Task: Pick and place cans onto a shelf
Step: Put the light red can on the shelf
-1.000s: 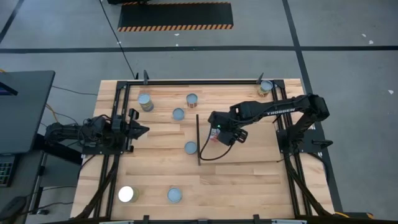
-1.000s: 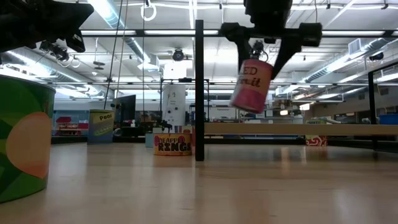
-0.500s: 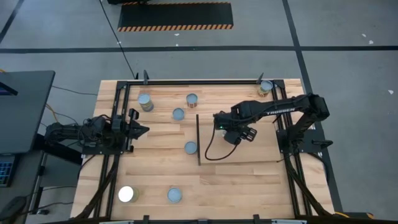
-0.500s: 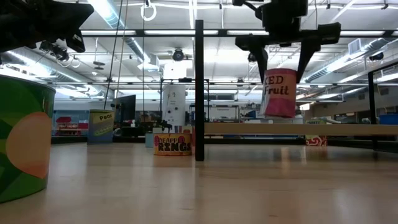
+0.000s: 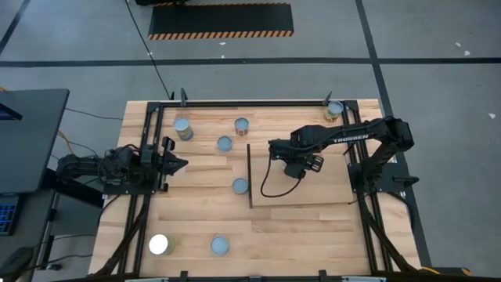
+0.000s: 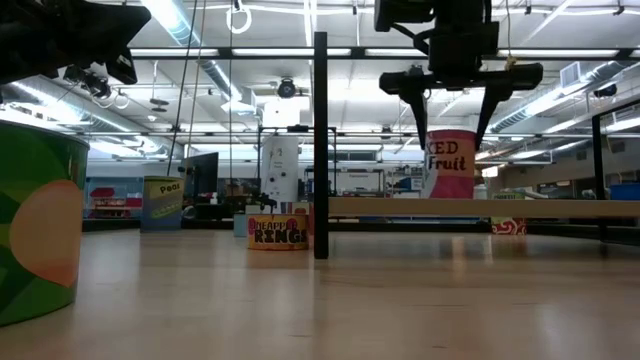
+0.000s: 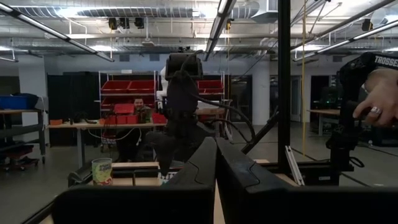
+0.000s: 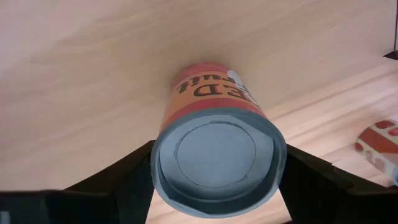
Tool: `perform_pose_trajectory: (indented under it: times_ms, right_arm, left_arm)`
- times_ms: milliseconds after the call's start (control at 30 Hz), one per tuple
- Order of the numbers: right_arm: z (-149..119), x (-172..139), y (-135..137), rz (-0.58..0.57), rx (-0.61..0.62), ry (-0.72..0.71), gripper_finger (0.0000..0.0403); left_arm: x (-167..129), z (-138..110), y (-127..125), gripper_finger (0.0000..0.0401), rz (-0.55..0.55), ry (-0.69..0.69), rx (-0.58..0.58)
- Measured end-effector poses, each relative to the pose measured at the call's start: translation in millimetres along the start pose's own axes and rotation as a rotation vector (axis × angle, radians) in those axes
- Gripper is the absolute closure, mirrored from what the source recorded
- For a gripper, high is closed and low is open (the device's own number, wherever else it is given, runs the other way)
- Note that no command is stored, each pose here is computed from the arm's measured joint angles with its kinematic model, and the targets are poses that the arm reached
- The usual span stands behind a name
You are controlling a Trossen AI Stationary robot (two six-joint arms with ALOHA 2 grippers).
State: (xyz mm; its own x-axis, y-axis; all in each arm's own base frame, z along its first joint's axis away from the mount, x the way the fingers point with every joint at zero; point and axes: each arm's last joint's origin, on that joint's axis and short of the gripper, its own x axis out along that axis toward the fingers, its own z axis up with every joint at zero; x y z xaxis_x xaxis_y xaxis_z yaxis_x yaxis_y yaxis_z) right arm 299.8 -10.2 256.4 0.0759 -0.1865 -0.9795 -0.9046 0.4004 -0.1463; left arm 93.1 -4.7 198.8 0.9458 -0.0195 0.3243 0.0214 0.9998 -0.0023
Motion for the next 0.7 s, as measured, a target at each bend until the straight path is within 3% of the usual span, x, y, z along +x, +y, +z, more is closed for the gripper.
perform_pose_trajectory:
  times_ms: [700]
  right_arm:
    - [3.4,0.7,-5.7,-0.052,-0.031,-0.035,0.0101]
  left_arm:
    - [0.0,0.0,0.0,0.039,0.0,0.0,0.0]
